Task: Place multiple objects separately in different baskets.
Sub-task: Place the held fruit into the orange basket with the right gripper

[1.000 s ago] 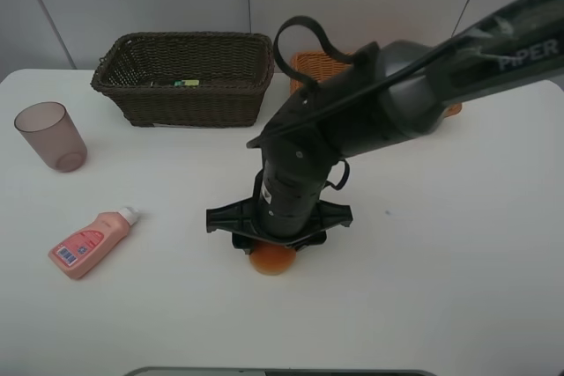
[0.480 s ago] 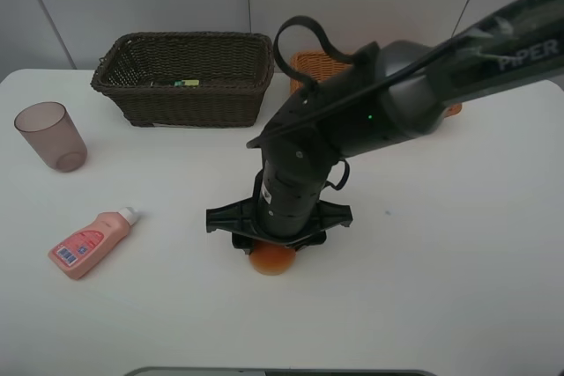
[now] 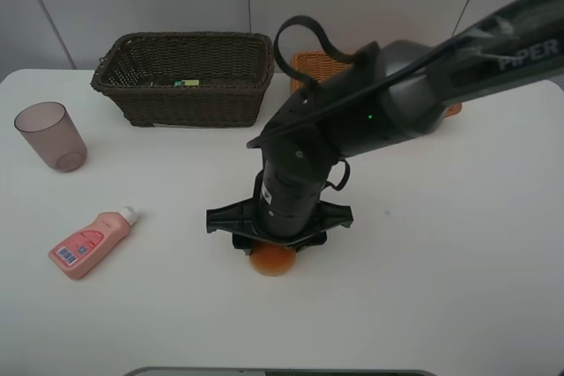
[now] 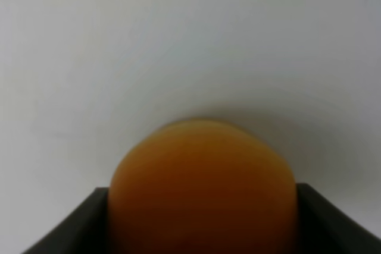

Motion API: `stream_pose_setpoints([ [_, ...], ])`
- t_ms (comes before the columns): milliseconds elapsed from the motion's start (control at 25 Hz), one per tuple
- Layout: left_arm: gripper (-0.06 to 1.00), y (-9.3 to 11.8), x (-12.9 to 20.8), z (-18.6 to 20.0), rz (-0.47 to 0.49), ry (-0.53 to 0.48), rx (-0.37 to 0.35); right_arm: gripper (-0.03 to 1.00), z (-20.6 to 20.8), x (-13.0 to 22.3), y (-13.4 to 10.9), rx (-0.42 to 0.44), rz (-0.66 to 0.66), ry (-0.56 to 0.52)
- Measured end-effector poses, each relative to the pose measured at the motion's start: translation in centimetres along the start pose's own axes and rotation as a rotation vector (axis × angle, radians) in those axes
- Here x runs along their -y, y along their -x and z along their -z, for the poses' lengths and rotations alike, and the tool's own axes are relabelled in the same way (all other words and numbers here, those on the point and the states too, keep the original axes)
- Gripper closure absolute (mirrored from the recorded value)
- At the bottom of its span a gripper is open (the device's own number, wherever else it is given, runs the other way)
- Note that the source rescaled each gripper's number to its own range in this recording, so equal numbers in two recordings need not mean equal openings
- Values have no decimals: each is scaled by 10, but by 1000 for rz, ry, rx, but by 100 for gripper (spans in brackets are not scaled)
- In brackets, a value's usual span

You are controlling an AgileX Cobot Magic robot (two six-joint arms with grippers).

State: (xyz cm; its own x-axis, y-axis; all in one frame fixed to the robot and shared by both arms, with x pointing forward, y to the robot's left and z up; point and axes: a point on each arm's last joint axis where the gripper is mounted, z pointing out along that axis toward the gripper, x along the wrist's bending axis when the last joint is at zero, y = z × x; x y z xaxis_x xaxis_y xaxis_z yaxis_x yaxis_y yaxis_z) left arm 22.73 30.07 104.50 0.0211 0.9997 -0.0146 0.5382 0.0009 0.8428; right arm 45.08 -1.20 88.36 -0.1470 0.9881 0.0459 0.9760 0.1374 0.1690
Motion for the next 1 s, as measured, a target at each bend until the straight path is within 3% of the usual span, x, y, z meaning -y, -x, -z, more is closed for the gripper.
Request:
stream_pose_setpoints([
  [480, 3, 0, 0, 0, 0, 0, 0, 58, 45, -12, 8, -41, 104, 55],
  [800, 3, 0, 0, 0, 0, 0, 0, 58, 75, -48, 32, 98, 254, -7],
  [1000, 3, 0, 0, 0, 0, 0, 0, 58, 92, -73, 47, 130, 281, 3],
])
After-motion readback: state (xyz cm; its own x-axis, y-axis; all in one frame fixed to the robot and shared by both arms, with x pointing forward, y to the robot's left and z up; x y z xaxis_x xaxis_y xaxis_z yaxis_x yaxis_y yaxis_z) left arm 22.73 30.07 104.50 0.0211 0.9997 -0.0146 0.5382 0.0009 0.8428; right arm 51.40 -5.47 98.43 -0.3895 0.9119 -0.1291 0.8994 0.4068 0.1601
